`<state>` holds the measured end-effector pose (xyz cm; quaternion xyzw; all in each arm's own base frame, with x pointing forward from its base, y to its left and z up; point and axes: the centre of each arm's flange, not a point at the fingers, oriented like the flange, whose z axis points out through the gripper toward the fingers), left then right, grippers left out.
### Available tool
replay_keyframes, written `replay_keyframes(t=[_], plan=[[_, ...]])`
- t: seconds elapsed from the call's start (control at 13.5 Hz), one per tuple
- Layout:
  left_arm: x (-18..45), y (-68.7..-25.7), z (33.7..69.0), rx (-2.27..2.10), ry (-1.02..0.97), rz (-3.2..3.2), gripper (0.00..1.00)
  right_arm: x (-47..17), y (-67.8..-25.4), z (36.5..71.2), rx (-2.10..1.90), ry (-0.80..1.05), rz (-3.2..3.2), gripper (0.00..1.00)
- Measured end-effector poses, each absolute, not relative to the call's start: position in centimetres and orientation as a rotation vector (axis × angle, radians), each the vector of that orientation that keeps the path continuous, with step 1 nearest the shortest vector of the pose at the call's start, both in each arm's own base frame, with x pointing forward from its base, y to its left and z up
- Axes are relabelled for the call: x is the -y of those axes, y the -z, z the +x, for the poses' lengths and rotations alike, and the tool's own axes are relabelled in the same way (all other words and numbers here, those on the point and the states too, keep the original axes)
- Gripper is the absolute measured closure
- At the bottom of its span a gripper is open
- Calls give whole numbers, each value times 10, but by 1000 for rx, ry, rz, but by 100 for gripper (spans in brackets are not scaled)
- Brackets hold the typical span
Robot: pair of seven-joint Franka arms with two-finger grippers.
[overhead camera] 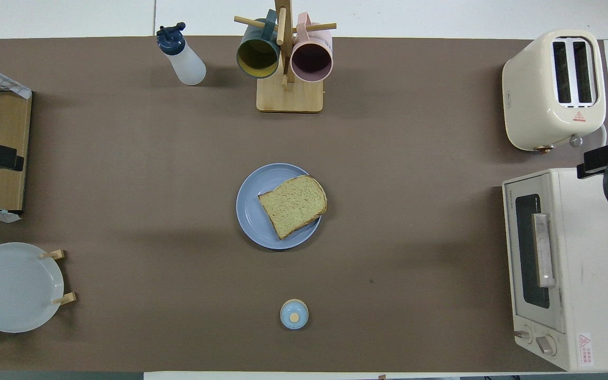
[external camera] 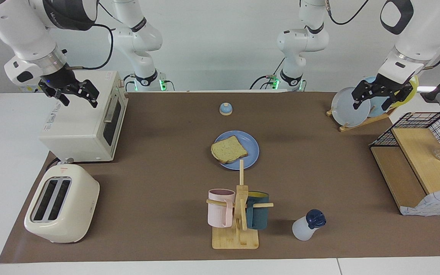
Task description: Put bread on plate and add seasoning
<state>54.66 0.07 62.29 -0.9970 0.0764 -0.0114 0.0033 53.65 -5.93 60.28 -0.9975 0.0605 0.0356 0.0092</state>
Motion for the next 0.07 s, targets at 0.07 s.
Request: replay_keyframes(t=[0.07], plan=[[0, -625, 545, -239, 42, -3125, 0, 59, -603, 536, -189, -111, -3116, 0]])
